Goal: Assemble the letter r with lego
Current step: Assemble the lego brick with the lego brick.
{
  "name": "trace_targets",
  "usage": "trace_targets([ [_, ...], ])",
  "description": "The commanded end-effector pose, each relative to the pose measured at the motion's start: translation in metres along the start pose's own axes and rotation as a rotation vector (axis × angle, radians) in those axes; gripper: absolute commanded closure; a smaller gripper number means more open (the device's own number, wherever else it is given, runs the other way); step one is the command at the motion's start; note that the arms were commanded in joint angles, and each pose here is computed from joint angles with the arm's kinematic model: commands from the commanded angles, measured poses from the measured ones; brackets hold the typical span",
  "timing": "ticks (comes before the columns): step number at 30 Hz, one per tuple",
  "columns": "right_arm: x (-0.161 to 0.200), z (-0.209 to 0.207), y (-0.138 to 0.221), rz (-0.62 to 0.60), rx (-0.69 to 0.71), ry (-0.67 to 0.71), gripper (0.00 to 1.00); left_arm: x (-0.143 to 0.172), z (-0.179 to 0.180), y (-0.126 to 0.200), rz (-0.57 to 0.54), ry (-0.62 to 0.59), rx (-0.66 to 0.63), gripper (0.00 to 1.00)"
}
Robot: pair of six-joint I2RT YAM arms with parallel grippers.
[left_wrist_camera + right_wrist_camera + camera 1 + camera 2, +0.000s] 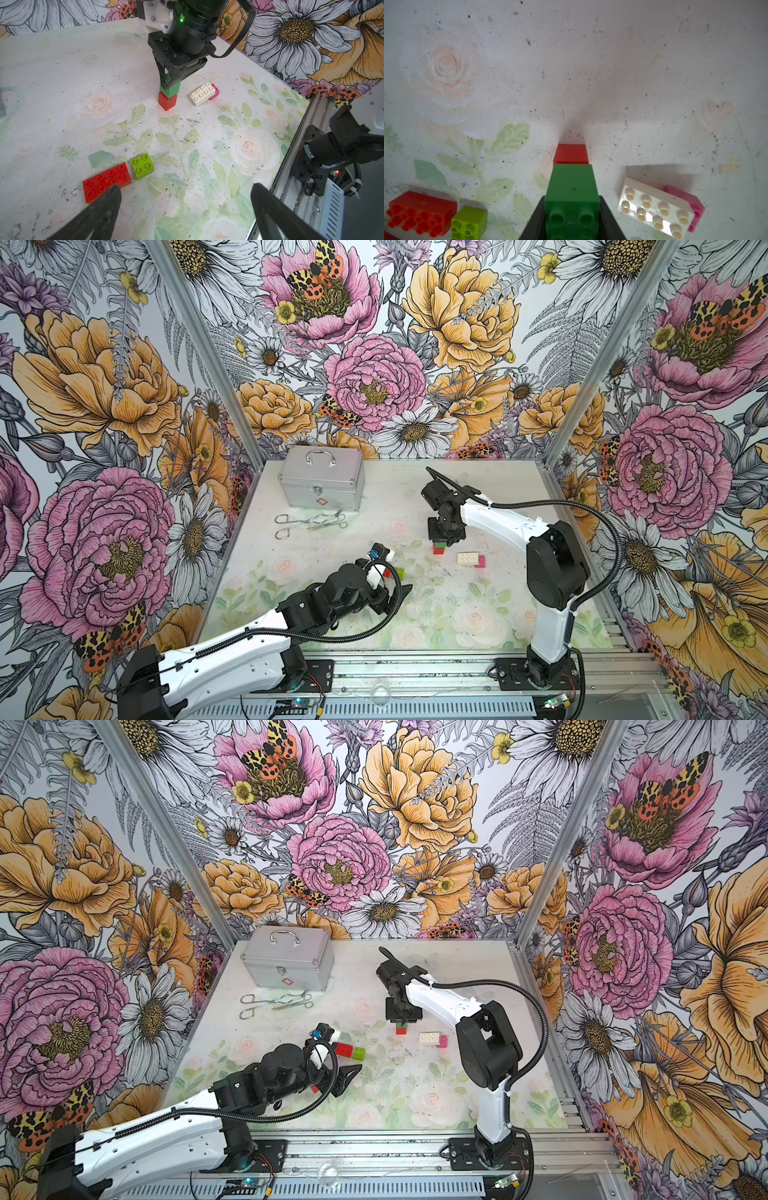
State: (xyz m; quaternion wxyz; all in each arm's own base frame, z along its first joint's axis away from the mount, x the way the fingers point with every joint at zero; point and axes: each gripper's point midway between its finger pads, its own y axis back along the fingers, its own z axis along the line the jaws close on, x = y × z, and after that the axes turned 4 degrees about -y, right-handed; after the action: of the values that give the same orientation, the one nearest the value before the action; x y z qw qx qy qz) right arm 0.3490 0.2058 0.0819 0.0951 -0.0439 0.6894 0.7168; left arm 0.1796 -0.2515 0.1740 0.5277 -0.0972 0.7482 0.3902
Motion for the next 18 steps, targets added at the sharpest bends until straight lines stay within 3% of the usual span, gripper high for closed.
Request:
trace_targets([
  [1,0.0115,-0.0099,-0.0236,0.036,0.064,-0.001,0.74,-0.0049,-0.0011,-0.0006,-0.017,0.003,0.013,0.01],
  [18,0.0159,-0.0021,-0.0176,0.033,-0.005,-0.011,0.74,-0.0089,-0.0031,-0.0016,-0.014,0.005,0.017,0.01],
])
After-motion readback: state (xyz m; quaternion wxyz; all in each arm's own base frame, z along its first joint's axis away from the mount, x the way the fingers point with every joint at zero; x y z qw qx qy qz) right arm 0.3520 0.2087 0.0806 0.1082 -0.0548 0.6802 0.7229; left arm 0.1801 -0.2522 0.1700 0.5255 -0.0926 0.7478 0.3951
